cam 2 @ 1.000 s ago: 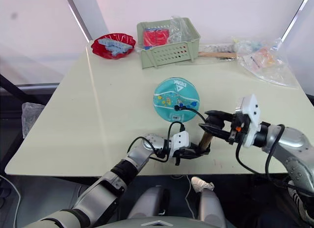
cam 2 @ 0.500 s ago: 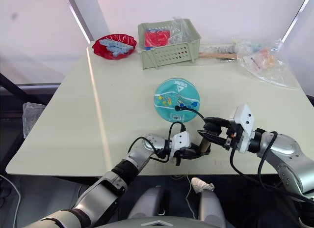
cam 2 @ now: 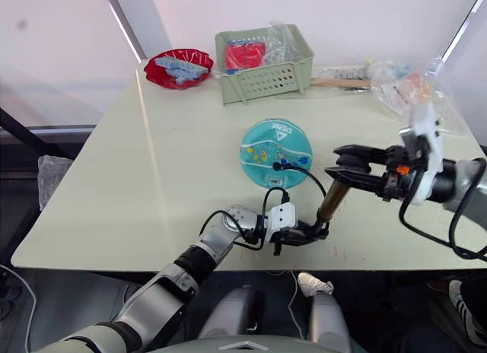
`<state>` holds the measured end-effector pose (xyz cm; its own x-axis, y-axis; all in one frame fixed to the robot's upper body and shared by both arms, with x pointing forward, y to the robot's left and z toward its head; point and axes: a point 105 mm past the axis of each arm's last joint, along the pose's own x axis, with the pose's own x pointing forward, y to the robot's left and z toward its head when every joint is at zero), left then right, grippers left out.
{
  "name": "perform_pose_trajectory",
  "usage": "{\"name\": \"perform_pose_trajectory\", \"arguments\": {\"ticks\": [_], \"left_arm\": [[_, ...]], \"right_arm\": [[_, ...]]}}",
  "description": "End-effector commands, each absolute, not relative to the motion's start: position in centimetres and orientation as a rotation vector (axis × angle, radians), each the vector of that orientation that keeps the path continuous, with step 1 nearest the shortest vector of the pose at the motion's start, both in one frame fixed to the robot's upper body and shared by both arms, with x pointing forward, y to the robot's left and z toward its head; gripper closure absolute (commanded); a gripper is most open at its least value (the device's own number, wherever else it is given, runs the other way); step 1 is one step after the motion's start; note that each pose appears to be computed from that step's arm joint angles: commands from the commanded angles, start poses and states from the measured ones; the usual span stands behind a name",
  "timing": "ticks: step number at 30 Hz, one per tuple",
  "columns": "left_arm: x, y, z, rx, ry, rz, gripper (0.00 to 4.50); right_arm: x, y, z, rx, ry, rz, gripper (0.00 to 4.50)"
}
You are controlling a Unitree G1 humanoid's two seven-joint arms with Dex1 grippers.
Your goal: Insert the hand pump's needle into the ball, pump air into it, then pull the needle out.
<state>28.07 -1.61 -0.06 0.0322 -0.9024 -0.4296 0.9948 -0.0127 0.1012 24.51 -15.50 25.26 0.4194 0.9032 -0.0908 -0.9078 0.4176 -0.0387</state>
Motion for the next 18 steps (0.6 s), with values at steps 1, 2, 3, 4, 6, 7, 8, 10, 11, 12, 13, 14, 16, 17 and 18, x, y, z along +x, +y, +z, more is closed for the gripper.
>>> {"name": "perform_pose_trajectory", "arguments": {"ticks": [1, 2, 3, 4, 6, 7, 8, 10, 11, 12, 13, 14, 16, 17, 18], "left_arm": [[26.6, 1.5, -5.1, 0.463, 0.519, -1.480, 3.49], [26.5, 1.5, -5.1, 0.462, 0.519, -1.480, 3.49], [26.5, 1.5, -5.1, 0.461, 0.519, -1.480, 3.49], [26.5, 1.5, -5.1, 0.459, 0.518, -1.481, 3.49], [26.4, 1.5, -5.1, 0.456, 0.518, -1.482, 3.49], [26.4, 1.5, -5.1, 0.455, 0.518, -1.482, 3.49], [26.4, 1.5, -5.1, 0.455, 0.518, -1.482, 3.49], [26.4, 1.4, -5.1, 0.456, 0.517, -1.484, 3.49], [26.3, 1.4, -5.1, 0.459, 0.516, -1.485, 3.49], [26.3, 1.4, -5.1, 0.464, 0.514, -1.487, 3.49], [26.3, 1.4, -5.1, 0.473, 0.510, -1.490, 3.49], [26.3, 1.4, -5.1, 0.478, 0.507, -1.491, 3.49], [26.3, 1.4, -5.1, 0.481, 0.505, -1.492, 3.49], [26.2, 1.4, -5.1, 0.480, 0.506, -1.491, 3.49], [26.2, 1.4, -5.1, 0.480, 0.506, -1.491, 3.49]], "right_arm": [[23.9, -16.6, 29.9, -0.114, -0.096, 1.100, 2.67], [23.8, -16.7, 30.2, -0.116, -0.097, 1.099, 2.67], [23.8, -16.7, 30.5, -0.118, -0.096, 1.098, 2.67], [23.8, -16.8, 30.8, -0.120, -0.095, 1.098, 2.67], [23.8, -16.9, 31.1, -0.123, -0.093, 1.095, 2.67], [23.8, -16.9, 31.2, -0.125, -0.091, 1.094, 2.67], [23.8, -17.0, 31.2, -0.125, -0.089, 1.094, 2.67], [23.8, -16.9, 30.9, -0.118, -0.074, 1.099, 2.67], [23.9, -16.8, 30.2, -0.119, -0.054, 1.100, 2.67], [24.0, -16.8, 29.7, -0.116, -0.042, 1.100, 2.67], [24.2, -16.8, 29.1, -0.113, -0.027, 1.097, 2.67], [24.3, -16.8, 28.7, -0.114, -0.014, 1.096, 2.67], [24.4, -16.6, 27.7, -0.116, 0.012, 1.098, 2.67], [24.4, -16.5, 27.3, -0.118, 0.022, 1.100, 2.67], [24.4, -16.5, 26.9, -0.117, 0.032, 1.105, 2.67]]}}
